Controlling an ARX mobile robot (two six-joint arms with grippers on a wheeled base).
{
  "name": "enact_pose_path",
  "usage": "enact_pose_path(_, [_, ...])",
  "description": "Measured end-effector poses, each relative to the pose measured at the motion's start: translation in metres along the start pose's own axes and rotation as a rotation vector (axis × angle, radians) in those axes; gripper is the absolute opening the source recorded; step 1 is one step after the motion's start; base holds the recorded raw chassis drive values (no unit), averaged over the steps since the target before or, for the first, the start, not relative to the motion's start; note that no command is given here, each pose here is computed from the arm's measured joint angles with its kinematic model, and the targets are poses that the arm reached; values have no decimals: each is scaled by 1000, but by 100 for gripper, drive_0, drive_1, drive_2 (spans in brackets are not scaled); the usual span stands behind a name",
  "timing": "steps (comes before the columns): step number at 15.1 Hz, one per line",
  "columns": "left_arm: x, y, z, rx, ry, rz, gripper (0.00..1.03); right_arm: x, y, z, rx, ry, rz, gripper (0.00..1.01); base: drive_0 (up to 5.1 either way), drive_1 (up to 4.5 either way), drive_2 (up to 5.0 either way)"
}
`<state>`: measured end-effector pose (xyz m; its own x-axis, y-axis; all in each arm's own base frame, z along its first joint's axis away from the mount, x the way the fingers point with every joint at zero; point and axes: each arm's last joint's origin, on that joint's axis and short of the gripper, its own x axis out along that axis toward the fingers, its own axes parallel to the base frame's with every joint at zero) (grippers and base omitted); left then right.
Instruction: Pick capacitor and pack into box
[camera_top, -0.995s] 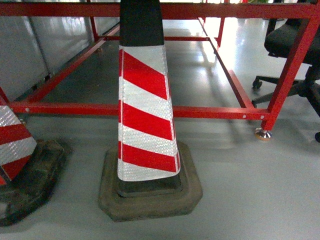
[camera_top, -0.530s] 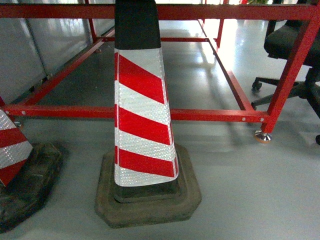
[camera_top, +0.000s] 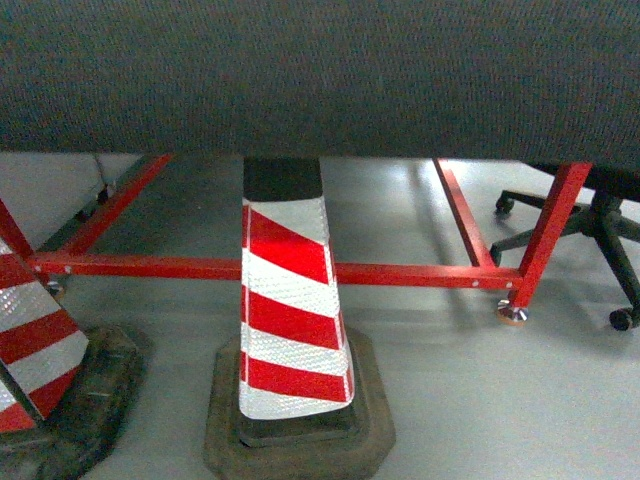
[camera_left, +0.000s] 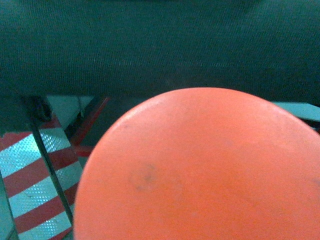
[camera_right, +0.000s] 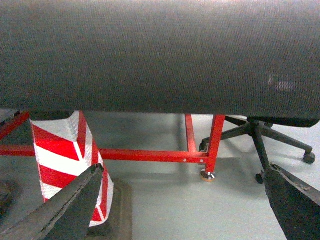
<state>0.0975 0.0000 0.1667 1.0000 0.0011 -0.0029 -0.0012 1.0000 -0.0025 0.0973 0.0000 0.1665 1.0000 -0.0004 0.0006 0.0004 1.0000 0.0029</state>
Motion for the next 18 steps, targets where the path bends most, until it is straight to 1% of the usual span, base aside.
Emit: enact_pose_path(18, [0, 0, 0, 3, 1, -2, 44, 0, 0, 0, 0, -2, 0, 98, 0, 0, 0])
